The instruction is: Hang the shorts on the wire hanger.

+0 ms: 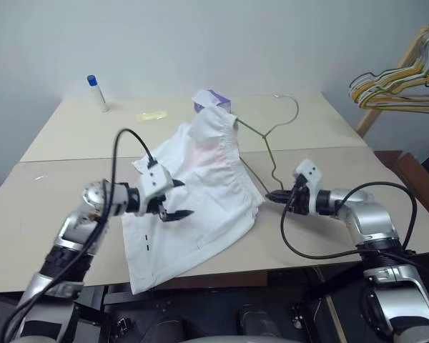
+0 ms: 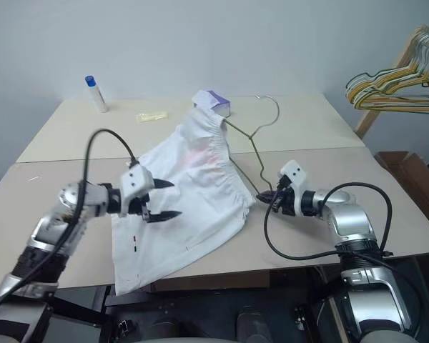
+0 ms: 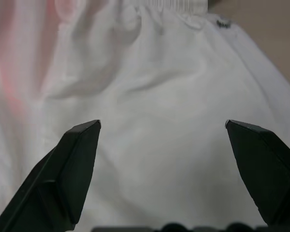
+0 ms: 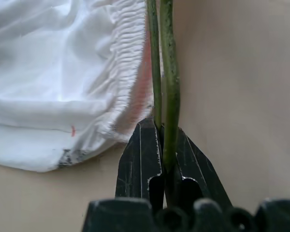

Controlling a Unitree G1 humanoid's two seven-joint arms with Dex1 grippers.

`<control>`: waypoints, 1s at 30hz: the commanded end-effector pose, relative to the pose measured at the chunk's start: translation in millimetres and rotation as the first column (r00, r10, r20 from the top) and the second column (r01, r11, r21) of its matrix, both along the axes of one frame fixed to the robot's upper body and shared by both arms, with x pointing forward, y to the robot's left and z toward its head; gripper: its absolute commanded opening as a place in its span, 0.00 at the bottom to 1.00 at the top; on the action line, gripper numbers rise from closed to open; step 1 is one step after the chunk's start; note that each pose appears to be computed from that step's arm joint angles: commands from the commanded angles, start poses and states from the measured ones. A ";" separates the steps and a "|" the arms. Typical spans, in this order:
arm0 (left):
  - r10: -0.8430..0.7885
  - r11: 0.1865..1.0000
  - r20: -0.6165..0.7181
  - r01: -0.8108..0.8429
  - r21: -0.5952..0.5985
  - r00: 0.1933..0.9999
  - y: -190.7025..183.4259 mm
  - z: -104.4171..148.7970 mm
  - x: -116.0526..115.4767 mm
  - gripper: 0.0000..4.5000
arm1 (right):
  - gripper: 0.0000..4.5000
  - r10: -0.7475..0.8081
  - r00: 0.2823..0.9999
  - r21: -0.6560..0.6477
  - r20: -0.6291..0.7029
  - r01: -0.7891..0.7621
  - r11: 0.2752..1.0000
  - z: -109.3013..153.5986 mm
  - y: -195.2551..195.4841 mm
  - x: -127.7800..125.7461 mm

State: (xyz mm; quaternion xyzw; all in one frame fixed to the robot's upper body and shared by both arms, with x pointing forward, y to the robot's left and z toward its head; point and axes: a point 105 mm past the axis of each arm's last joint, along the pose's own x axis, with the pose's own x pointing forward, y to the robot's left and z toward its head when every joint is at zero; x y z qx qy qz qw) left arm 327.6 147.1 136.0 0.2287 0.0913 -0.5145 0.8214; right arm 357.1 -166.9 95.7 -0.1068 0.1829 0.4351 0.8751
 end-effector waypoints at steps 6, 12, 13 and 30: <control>0.016 0.984 0.276 0.033 -0.172 0.961 43.7 131.4 18.9 0.99 | 0.00 0.248 0.939 -0.266 0.240 -0.182 0.947 48.8 19.0 8.2; -0.049 0.998 0.281 0.055 -0.013 0.958 53.4 135.9 32.4 0.99 | 0.00 0.351 0.903 -0.316 0.247 -0.268 0.910 56.4 41.2 5.6; -0.070 0.998 0.272 0.070 0.010 0.960 52.4 133.8 34.0 0.99 | 0.00 0.362 0.899 -0.328 0.245 -0.274 0.904 56.1 43.9 5.6; -0.329 0.885 0.008 0.305 0.351 0.944 21.3 89.6 50.1 0.99 | 0.00 0.397 0.912 -0.381 0.102 -0.333 0.863 44.8 68.1 6.3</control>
